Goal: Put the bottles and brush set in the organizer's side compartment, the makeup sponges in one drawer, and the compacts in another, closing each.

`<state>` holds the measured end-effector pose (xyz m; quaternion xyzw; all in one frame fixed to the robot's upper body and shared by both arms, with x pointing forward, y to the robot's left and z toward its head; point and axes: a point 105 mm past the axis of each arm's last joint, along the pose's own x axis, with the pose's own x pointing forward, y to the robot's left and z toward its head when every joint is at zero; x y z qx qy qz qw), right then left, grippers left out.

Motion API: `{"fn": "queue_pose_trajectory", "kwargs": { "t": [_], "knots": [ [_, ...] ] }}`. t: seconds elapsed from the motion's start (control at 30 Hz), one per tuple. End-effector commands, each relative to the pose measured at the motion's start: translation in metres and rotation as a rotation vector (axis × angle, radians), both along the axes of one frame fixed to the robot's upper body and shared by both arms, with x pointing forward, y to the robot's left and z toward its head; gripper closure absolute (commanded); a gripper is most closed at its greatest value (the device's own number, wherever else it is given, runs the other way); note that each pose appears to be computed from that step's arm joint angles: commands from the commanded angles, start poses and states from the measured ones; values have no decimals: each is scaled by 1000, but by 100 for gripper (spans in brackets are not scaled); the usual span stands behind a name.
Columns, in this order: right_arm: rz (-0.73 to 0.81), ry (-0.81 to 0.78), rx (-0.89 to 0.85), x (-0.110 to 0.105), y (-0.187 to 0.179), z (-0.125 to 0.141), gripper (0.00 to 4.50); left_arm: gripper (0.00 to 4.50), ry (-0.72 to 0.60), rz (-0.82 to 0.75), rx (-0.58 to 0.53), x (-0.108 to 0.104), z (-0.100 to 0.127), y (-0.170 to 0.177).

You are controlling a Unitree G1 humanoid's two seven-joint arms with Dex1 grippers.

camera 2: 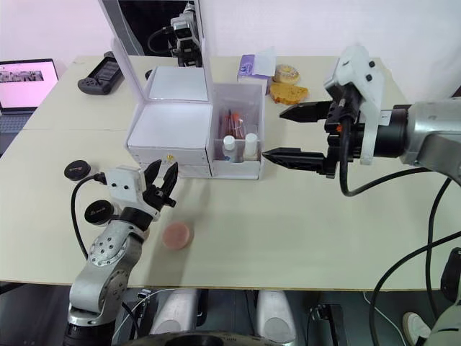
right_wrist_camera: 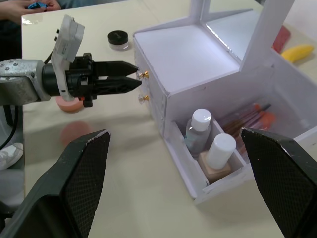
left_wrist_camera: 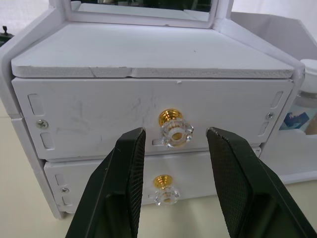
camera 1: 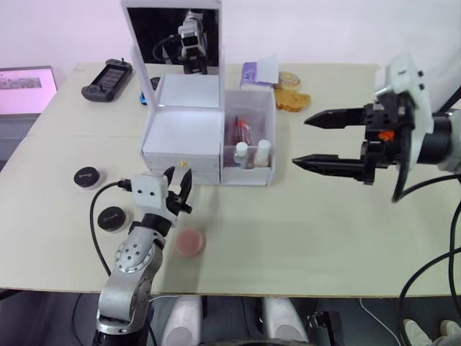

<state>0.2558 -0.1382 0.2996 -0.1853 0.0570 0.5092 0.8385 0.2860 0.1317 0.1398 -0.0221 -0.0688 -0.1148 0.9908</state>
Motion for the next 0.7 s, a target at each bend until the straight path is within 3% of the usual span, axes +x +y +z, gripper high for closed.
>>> {"fn": "queue_pose_trajectory", "kwargs": {
  "t": [0.03, 0.1, 0.2, 0.27, 0.53, 0.7],
  "knots": [
    [2, -59, 0, -5, -1, 14, 0, 243, -59, -19, -3, -1, 12, -6],
    [0, -59, -4, -5, -2, 14, 0, 243, -69, -25, -7, -1, 14, -7],
    [-4, -68, -7, -5, -2, 15, 0, 328, -84, -18, -35, -3, 16, -6],
    [-6, -72, -7, -4, -3, 16, 0, 420, -90, -12, -43, -3, 17, -4],
    [29, -58, -7, -6, 0, 16, 0, 420, -86, -28, -21, -5, 17, -6],
    [77, -7, 7, -8, 8, 3, 0, 420, -63, -33, 41, -26, 18, -4]
  ]
}}
